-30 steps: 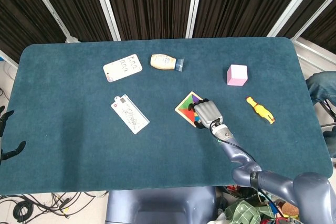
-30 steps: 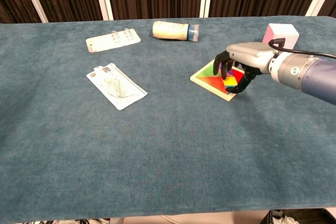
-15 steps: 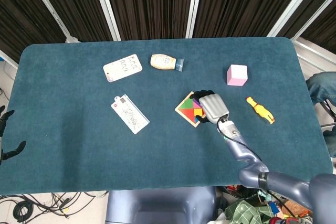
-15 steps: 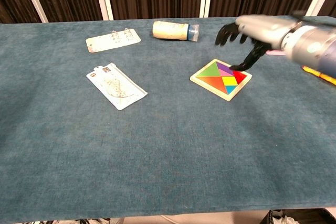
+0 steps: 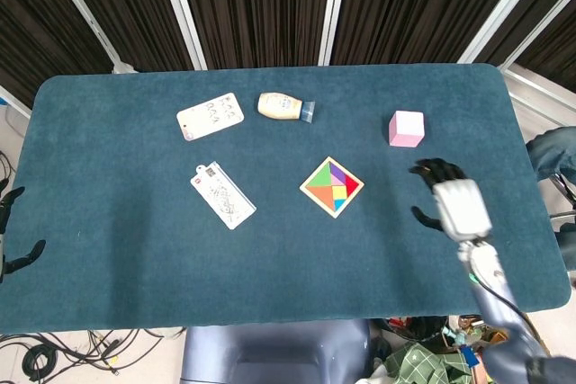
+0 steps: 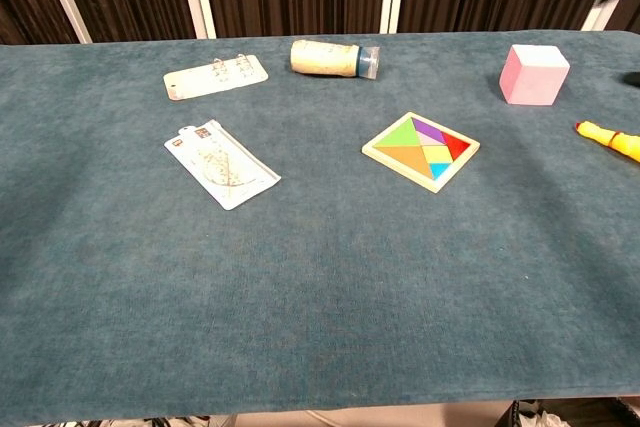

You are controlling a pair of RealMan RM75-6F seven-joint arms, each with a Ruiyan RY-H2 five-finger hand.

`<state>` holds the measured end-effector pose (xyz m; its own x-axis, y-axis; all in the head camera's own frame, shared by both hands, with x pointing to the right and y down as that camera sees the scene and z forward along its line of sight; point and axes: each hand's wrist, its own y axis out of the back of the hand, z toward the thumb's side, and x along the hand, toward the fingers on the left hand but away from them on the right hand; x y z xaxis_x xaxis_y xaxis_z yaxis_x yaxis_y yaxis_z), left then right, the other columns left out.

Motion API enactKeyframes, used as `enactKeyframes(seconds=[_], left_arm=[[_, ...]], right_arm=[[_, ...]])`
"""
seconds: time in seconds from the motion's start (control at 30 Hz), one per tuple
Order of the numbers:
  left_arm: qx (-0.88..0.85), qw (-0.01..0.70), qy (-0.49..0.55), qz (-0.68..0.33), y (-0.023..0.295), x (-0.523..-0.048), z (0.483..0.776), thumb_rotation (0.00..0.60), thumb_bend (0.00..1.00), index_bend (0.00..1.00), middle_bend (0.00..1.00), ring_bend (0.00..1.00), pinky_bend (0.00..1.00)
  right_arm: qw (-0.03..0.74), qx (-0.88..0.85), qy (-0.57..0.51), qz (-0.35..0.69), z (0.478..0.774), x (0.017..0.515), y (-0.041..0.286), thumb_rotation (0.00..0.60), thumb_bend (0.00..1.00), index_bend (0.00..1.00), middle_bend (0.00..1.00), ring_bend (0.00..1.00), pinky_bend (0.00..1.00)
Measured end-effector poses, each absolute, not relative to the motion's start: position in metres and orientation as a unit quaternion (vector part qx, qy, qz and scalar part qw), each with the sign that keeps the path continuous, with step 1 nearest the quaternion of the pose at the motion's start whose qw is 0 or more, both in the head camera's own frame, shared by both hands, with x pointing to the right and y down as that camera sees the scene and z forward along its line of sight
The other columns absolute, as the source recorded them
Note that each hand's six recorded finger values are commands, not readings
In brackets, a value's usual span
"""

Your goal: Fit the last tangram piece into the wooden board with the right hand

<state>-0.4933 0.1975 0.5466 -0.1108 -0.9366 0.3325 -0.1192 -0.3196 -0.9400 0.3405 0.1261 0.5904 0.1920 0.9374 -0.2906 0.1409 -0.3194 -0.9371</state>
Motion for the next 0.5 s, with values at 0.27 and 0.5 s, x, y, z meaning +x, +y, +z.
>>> enactKeyframes(seconds=[0.27,0.5], left_arm=[[-0.574,0.366,0.456,-0.573,0.199,-0.484,0.541,0.600,0.23,0.16,0.04,0.00,0.00],[-0.585,0.382,0.425,-0.575,0.203,-0.472,0.538,0.600,0.23,0.16,0.04,0.00,0.00]], right_arm=[[0.423,-0.612,-0.435,0.508,0.562,0.407,0.196,0.600,0.15,0.28,0.19,0.17,0.23],[0.424,-0.600,-0.413,0.538,0.572,0.430,0.229,0.600,0.15,0.28,0.19,0.17,0.23]])
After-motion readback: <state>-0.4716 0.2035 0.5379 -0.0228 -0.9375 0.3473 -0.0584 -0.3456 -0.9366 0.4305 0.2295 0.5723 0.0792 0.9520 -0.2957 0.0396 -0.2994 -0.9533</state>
